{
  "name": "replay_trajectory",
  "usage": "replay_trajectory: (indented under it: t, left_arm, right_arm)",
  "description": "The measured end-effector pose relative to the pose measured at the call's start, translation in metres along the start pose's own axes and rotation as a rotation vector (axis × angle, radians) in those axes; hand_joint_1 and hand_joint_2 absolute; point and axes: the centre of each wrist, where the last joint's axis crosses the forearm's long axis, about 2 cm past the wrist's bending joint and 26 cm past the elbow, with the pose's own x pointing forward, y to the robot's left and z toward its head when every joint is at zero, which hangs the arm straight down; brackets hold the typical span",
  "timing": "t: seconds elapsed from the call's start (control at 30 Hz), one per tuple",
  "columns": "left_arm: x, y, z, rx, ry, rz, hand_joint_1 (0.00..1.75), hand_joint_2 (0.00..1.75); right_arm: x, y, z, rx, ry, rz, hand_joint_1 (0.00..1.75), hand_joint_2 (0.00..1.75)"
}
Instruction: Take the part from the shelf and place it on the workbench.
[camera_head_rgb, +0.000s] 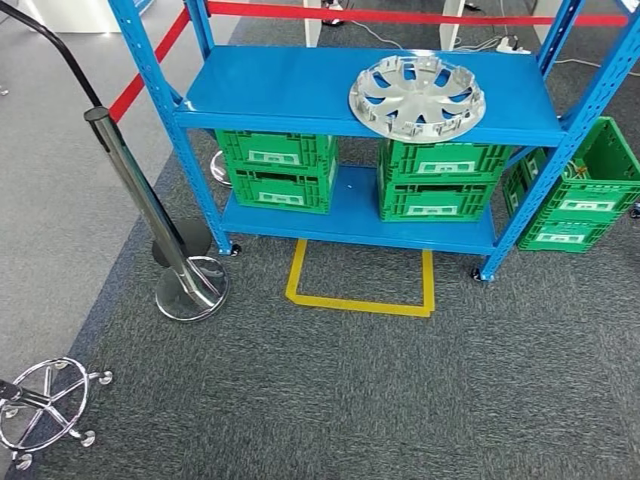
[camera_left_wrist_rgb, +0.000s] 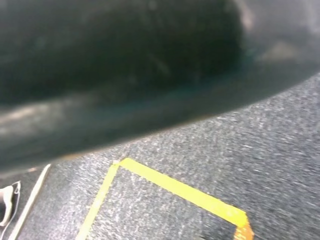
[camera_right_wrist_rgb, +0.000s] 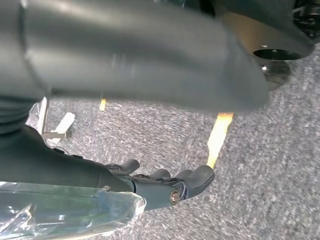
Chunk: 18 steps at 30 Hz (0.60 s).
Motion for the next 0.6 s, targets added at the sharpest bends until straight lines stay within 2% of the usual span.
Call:
replay_trajectory:
  t: [0.07,0.2,0.23,0.33,0.37,0.43,0.5,0.57,0.6]
  left_arm:
    - [0.0006,0.0007,-0.0008,0.001,-0.001,0.001,0.0,0.0]
    - [-0.001,0.0015,-0.0011,0.001,0.006,0.001,0.0,0.0]
    - [-0.0012,0.0016,-0.001,0.0,0.008,0.002,0.0,0.0]
    - [0.0015,0.0004,-0.0008,-0.004,0.01,0.008,0.0,1.31]
    - [0.0019,0.0,-0.0007,-0.008,0.012,0.01,0.0,1.75]
    - [0.0016,0.0,-0.0007,-0.015,0.019,0.017,0.0,1.75]
    - [0.0009,0.0003,-0.0008,-0.015,0.023,0.021,0.0,1.75]
    - [0.0008,0.001,-0.0012,-0.007,0.016,0.019,0.0,0.87]
    - [0.0011,0.0012,-0.0014,-0.003,0.01,0.016,0.0,0.44]
  right_arm:
    - [0.001,-0.0001,-0.0002,0.0,-0.002,0.0,0.0,0.0]
    - [0.0016,0.0,-0.0002,0.002,-0.004,0.001,0.0,0.0]
    - [0.0018,-0.0001,-0.0003,0.003,-0.005,0.001,0.0,0.44]
    - [0.0045,-0.0009,-0.0009,0.001,-0.011,0.002,0.0,1.75]
    - [0.005,-0.001,-0.001,0.001,-0.013,0.002,0.0,1.75]
    - [0.0037,-0.0008,-0.0008,0.002,-0.013,-0.002,0.0,1.75]
    - [0.0017,-0.0007,-0.0005,0.003,-0.015,-0.01,0.0,0.87]
    - [0.0017,-0.0006,-0.0005,0.004,-0.027,-0.014,0.0,0.0]
    - [0.0023,-0.0006,-0.0006,0.004,-0.031,-0.014,0.0,0.0]
